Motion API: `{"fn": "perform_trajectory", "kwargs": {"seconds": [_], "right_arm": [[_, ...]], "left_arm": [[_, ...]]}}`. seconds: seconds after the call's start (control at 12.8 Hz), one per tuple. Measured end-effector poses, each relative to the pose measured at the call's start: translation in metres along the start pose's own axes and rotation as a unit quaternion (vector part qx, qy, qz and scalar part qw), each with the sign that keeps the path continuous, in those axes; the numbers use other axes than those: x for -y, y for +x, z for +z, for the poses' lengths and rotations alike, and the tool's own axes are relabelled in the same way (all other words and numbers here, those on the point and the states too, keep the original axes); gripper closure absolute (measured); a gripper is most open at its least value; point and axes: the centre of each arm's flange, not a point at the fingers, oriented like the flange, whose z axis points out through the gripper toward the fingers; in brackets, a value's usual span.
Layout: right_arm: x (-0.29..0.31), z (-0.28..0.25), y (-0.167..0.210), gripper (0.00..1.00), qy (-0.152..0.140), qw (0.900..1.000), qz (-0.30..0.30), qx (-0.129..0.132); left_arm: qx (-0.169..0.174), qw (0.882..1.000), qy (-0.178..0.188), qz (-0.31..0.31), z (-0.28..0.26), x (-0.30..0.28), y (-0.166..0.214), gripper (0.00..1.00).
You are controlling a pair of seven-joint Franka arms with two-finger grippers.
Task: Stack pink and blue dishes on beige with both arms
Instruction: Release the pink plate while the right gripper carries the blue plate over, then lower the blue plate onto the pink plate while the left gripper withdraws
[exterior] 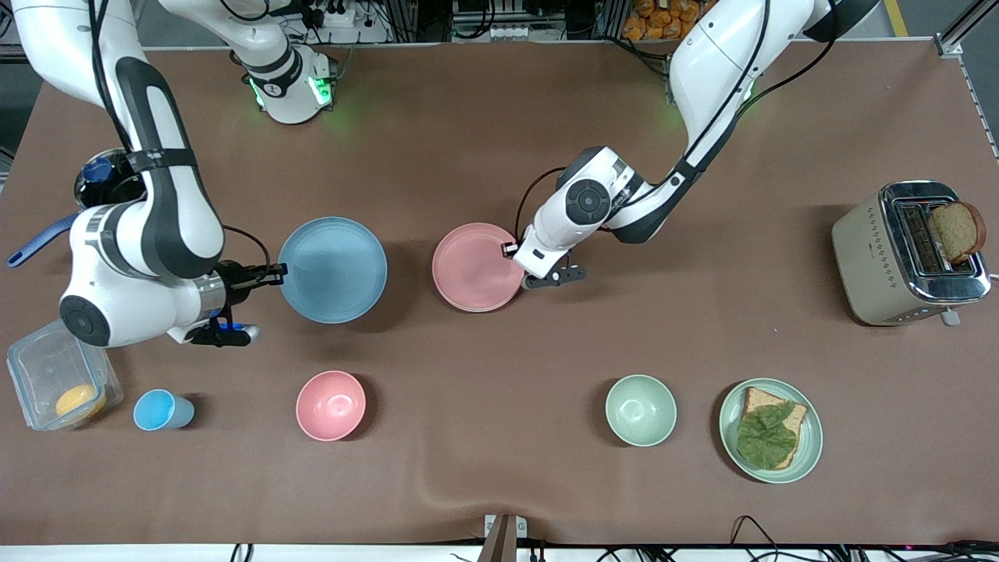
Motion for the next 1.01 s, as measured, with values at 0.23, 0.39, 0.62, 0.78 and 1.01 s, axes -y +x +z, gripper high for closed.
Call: {"fn": "perform_trajectory", "kwargs": {"seconds": [0.23, 0.39, 0.62, 0.78, 1.01], "right_arm": [[0.027, 0.009, -0.003, 0.96, 0.002, 1.0, 0.002, 0.006], [0.048, 0.017, -0.005, 0.96, -0.001, 1.0, 0.01, 0.011], [0.096, 0.042, -0.01, 0.96, -0.014, 0.999, 0.029, 0.02], [0.137, 0.066, -0.013, 0.96, -0.019, 0.999, 0.04, 0.018], [0.193, 0.11, -0.018, 0.96, -0.032, 0.998, 0.043, 0.015]], "left_arm": [[-0.027, 0.999, -0.021, -0.003, -0.037, -0.013, 0.012, 0.36], [-0.061, 0.998, -0.015, -0.003, -0.103, -0.013, 0.028, 0.15], [-0.129, 0.99, 0.039, -0.033, -0.24, 0.032, 0.064, 0.0], [-0.169, 0.982, 0.06, -0.061, -0.314, 0.074, 0.079, 0.0], [-0.19, 0.976, 0.094, -0.042, -0.393, 0.143, 0.1, 0.0]]}}
